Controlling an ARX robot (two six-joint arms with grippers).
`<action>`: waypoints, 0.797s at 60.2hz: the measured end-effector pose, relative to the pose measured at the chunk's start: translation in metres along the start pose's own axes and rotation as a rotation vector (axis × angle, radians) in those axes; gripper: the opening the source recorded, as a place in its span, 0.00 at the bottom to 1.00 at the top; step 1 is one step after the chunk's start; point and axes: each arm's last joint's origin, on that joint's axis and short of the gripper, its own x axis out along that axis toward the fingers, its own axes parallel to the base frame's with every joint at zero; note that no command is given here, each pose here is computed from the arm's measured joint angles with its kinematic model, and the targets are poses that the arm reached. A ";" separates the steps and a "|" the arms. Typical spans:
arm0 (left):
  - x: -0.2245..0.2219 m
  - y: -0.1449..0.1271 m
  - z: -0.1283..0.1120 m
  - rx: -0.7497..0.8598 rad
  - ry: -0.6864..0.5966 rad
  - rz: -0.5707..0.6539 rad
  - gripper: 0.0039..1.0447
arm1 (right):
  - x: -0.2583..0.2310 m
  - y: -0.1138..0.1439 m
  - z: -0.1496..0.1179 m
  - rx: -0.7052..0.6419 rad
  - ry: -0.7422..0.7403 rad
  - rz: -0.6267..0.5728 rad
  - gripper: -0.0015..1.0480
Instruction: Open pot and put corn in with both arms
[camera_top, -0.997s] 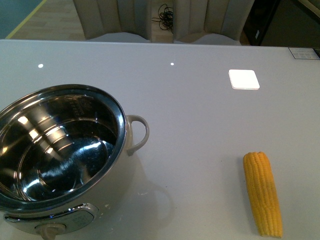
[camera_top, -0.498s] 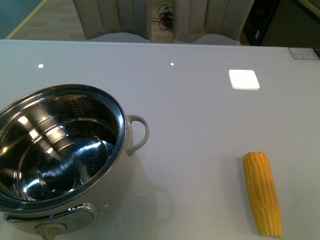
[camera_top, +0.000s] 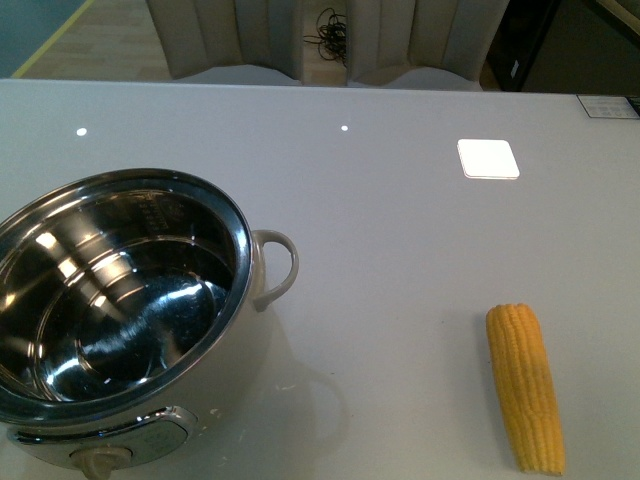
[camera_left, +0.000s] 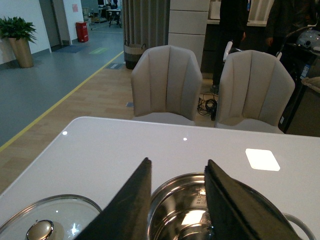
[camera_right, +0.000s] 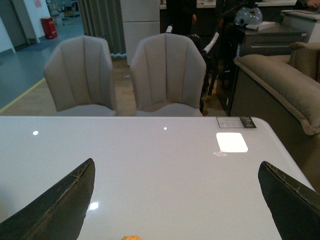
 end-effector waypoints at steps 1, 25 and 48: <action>0.000 0.000 0.000 0.000 0.000 0.000 0.41 | 0.000 0.000 0.000 0.000 0.000 0.000 0.91; 0.000 0.000 0.000 0.002 0.000 0.000 0.93 | 0.000 0.000 0.000 0.000 0.000 0.000 0.91; 0.000 0.000 0.000 0.003 0.000 0.000 0.93 | 0.007 0.001 -0.015 0.006 0.565 -0.114 0.91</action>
